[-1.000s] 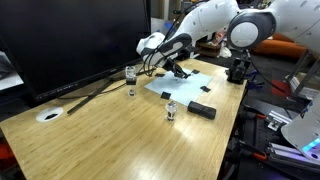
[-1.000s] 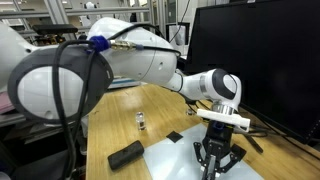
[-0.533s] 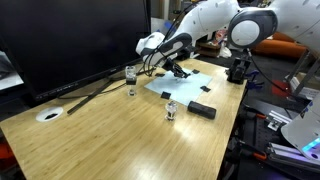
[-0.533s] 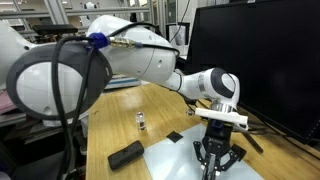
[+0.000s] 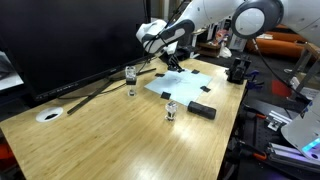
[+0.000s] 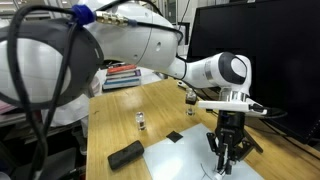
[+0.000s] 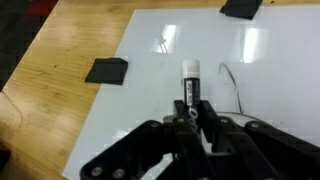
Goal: Draw an "x" on the paper
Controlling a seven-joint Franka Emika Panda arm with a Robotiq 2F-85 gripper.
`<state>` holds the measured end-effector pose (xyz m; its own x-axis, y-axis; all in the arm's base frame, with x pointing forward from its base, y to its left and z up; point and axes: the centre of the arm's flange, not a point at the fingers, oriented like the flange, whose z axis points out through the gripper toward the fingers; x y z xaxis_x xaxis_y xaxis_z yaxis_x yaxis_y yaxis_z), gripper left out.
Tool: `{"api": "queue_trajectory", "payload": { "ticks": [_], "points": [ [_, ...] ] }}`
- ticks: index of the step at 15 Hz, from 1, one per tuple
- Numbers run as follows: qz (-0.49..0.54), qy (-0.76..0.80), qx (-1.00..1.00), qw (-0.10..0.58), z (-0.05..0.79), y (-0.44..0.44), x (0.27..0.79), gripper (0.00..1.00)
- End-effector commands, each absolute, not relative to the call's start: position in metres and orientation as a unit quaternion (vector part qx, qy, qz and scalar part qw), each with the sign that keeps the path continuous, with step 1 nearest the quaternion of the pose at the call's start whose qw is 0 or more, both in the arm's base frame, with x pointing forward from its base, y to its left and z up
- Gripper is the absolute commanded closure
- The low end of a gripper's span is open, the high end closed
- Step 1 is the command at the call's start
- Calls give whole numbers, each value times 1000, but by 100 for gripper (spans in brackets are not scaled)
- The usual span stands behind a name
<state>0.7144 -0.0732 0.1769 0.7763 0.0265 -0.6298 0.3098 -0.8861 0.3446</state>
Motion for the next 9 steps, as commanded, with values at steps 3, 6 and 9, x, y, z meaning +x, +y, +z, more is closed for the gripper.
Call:
{"api": "queue_trajectory", "payload": {
  "ticks": [3, 6, 9],
  "points": [
    [-289, 109, 933, 184, 200, -54, 680, 95],
    [-295, 147, 928, 174, 203, -42, 669, 95],
    [-310, 198, 915, 166, 195, -37, 650, 95]
  ]
}}
